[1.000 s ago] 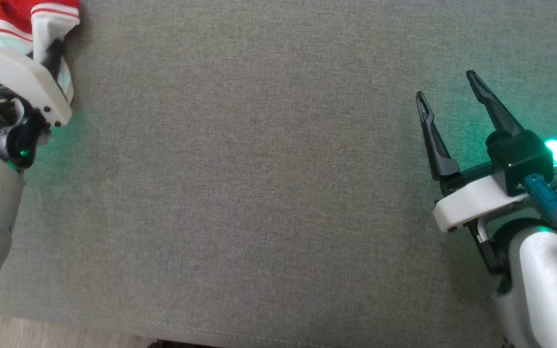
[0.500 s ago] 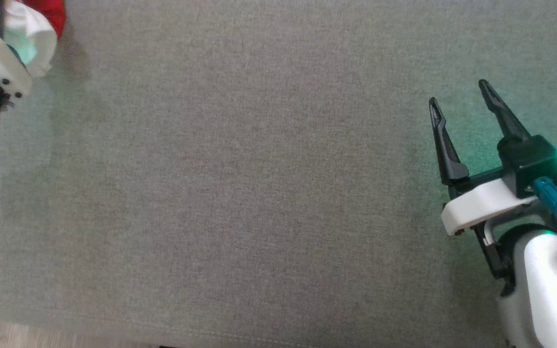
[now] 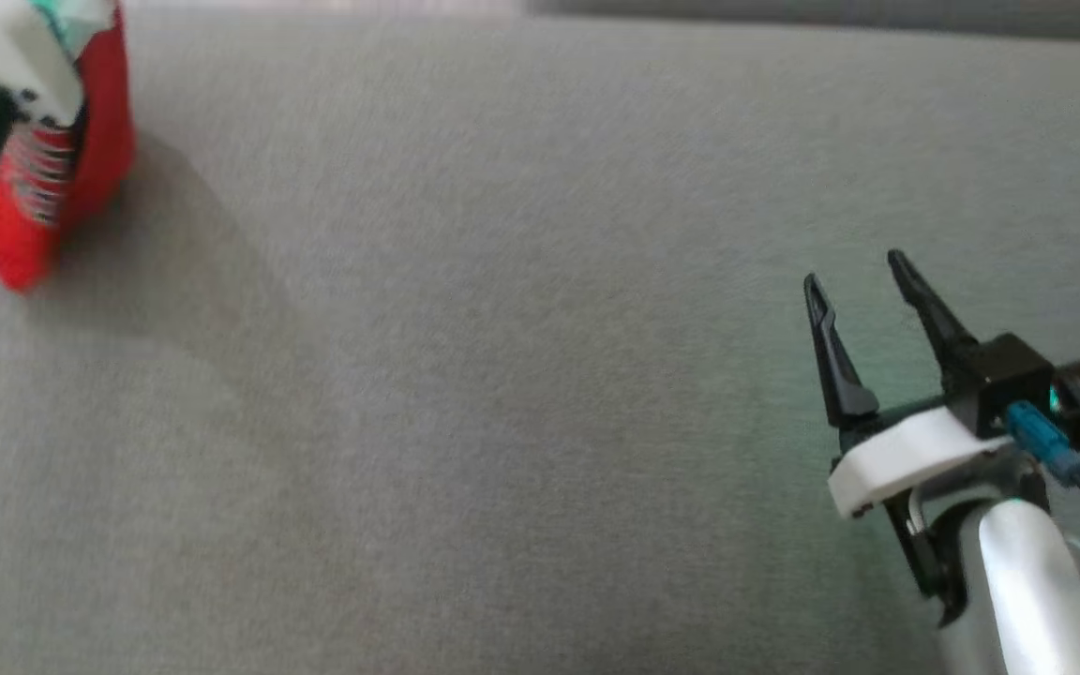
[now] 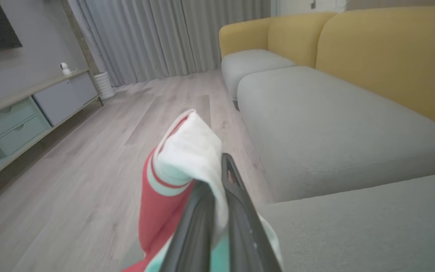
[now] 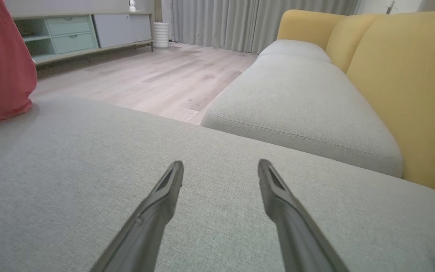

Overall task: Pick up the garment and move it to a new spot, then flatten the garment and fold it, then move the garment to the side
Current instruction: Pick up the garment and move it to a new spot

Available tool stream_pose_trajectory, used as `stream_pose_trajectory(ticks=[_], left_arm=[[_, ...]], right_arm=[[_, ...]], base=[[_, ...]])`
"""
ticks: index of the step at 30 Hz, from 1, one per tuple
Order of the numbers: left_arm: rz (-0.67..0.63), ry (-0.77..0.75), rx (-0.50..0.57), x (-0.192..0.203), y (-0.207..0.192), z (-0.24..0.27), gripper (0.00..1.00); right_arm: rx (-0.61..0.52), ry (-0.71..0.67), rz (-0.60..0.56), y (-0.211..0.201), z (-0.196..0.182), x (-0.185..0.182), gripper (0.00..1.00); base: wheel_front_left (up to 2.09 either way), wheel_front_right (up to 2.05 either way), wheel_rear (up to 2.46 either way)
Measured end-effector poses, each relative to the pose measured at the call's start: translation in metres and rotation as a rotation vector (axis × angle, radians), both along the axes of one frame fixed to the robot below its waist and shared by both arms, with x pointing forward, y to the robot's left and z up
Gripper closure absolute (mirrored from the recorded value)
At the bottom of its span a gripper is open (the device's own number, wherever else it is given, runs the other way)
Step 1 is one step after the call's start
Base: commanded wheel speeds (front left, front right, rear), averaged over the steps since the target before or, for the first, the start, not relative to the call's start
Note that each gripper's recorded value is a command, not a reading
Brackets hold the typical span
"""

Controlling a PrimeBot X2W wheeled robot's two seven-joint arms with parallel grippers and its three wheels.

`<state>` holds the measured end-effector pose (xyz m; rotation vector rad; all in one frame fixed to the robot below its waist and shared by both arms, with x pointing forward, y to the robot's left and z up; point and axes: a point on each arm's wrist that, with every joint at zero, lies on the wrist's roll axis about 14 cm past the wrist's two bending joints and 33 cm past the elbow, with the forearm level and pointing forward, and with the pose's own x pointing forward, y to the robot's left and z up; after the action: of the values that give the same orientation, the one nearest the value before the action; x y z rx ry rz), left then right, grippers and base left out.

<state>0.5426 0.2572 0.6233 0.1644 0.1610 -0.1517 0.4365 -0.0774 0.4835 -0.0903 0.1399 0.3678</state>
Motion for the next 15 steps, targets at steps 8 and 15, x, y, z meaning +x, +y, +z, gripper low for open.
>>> stream_pose_trajectory(ticks=[8, 15], left_arm=[[-0.345, -0.221, -0.083, -0.018, -0.142, 0.100, 1.00], [-0.583, -0.366, -0.253, -0.060, -0.235, 0.171, 1.00]], right_arm=[[0.060, -0.027, -0.132, -0.046, 0.016, -0.040, 0.00], [0.070, -0.066, -0.240, -0.083, 0.027, -0.061, 0.00]], base=[[0.00, 0.00, 0.00], [0.00, 0.00, 0.00]])
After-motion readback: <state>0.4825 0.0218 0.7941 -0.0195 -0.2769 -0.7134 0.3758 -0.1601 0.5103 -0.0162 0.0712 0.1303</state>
